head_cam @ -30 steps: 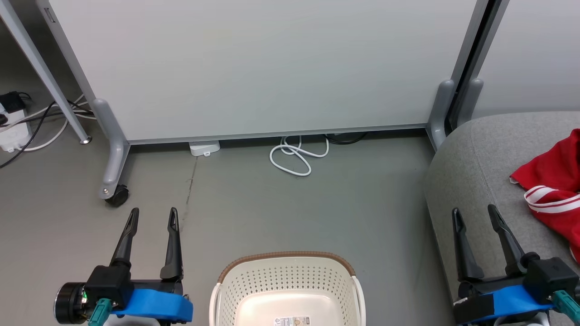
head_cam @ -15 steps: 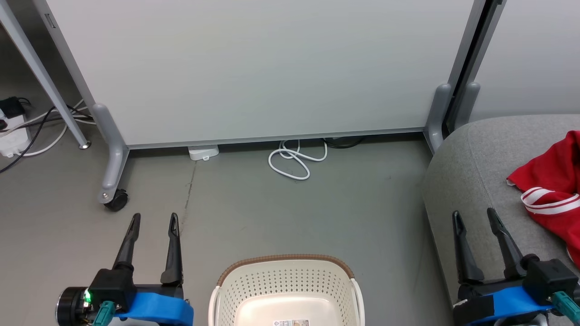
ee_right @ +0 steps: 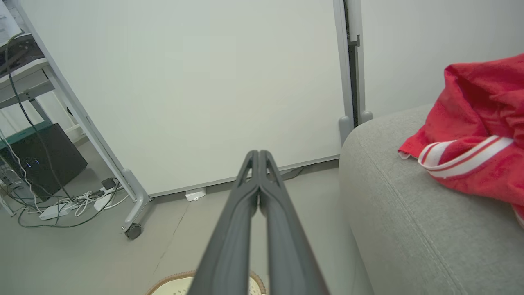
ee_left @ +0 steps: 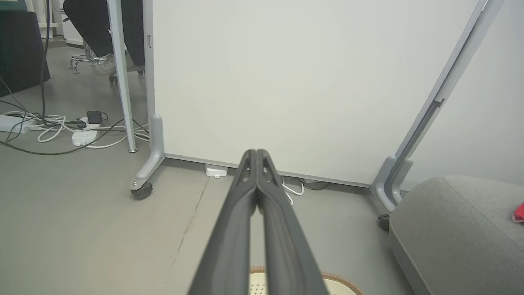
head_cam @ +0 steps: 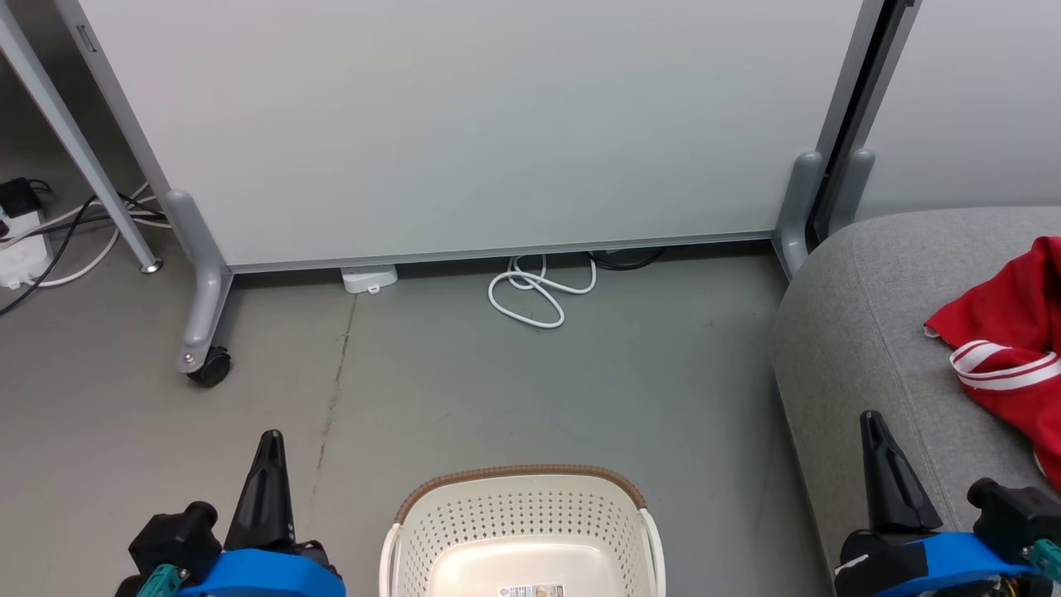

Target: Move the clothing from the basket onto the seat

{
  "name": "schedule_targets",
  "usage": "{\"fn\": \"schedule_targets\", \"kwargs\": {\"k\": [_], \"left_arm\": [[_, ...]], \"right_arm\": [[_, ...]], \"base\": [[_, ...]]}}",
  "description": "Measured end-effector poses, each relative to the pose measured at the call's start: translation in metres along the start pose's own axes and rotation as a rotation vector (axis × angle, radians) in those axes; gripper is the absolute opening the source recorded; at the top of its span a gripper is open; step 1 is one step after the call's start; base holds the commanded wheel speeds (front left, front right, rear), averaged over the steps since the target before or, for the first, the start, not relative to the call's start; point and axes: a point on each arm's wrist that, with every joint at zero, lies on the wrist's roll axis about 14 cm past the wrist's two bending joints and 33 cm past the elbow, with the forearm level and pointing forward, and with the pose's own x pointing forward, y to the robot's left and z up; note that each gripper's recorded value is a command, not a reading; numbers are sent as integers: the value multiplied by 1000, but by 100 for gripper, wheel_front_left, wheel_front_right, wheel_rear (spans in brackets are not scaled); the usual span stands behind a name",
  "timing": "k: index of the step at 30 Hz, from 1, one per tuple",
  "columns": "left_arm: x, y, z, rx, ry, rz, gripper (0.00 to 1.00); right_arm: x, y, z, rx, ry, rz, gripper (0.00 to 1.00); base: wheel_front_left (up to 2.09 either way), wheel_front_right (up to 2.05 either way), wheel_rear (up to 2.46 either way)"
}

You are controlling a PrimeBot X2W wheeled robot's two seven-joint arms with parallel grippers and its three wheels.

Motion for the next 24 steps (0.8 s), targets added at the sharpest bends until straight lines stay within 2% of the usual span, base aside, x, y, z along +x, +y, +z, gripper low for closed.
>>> {"fn": "schedule_targets", "kwargs": {"k": [24], "left_arm": [[9,10,3,-414,18,58,0]], "right_arm": [[2,-14,-4,394,28,-82,0]], "base": [[0,0,0]]}}
